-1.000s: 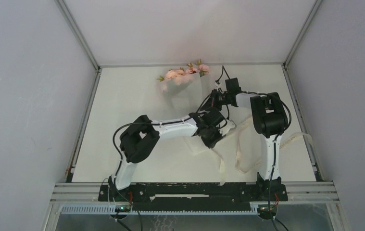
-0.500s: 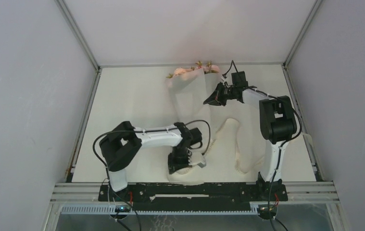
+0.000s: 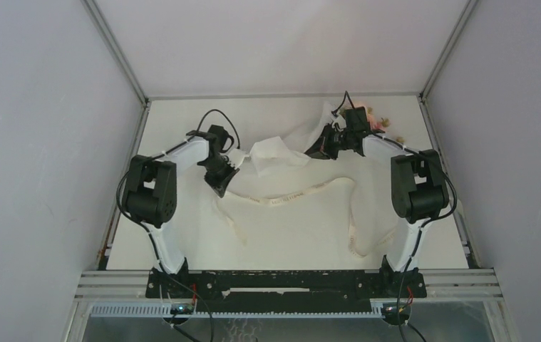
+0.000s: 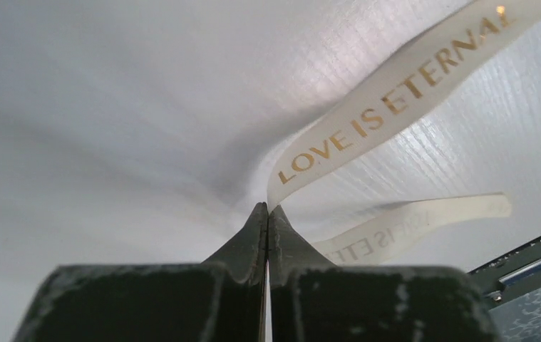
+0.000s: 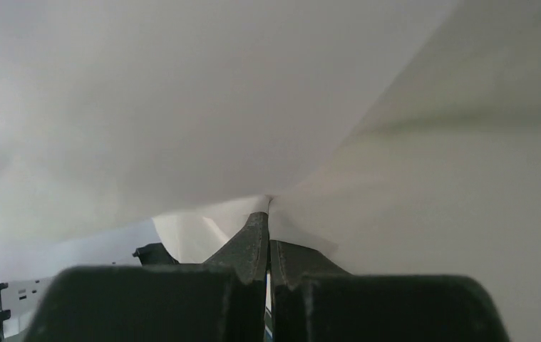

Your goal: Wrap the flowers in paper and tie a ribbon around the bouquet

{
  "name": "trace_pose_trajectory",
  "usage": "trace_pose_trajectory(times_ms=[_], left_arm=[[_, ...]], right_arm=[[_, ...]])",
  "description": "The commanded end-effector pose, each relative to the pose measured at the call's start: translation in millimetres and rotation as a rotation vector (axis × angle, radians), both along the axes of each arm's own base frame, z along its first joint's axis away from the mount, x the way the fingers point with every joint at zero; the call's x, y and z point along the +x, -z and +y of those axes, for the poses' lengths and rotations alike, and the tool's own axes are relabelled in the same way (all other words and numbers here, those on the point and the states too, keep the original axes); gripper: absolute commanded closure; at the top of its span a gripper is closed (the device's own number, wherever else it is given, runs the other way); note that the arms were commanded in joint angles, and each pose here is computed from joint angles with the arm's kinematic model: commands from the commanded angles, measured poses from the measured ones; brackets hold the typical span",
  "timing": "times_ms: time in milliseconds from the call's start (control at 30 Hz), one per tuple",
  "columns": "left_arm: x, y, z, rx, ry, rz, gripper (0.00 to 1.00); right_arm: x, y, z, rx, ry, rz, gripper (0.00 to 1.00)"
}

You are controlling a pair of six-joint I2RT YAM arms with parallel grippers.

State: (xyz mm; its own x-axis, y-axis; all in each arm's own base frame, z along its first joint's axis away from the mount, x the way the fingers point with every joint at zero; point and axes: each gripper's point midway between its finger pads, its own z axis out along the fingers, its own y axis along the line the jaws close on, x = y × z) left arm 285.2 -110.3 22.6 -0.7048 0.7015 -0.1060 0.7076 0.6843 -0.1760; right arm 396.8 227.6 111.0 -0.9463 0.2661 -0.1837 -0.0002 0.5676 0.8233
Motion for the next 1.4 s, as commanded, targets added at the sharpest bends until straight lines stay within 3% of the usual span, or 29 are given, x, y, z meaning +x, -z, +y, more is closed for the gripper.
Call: trace_pose_trajectory(times_ms=[0,200,367,667,933,1067,1200,1367], left_arm=[[7.8,-30.0,-17.8,-0.131,0.053,-0.088,1.0],[-1.5,-20.4,-7.4,-0.112,0.049,-0.05,1.0],[33.6,-16.7,12.1,-0.031,-0.077,-0.133,1.0],[78.0,-12.4,30.5,0.1,-0.133,-0.263,1.0],[109.3,-46.8,39.1,0.088,-0.214,-0.382,1.0],[131.7,-91.5,42.0,0.042,-0.306,-0.488,1.0],[95.9,-120.9,-36.5,-0.141,-0.123,-0.504,1.0],[8.6,-87.2,-171.7,-0.293,0.221,-0.341,1.0]], right_arm=[[-13.9,6.3,3.6,-0.013,-0.036,0.014,1.0],[-30.0,30.5,-5.7,-0.022,-0.001,0.057,1.0],[-65.1,48.1,-10.0,-0.004,0.013,0.088,1.0],[-120.5,60.1,-23.0,-0.007,-0.034,0.119,1.0],[-188.3,70.7,-36.7,-0.021,-0.121,0.197,1.0],[-199.6,75.6,-44.5,-0.043,-0.109,0.219,1.0],[-198.0,80.3,-51.6,-0.064,-0.056,0.227,1.0],[-192.4,88.8,-63.3,-0.137,0.051,0.217,0.86]])
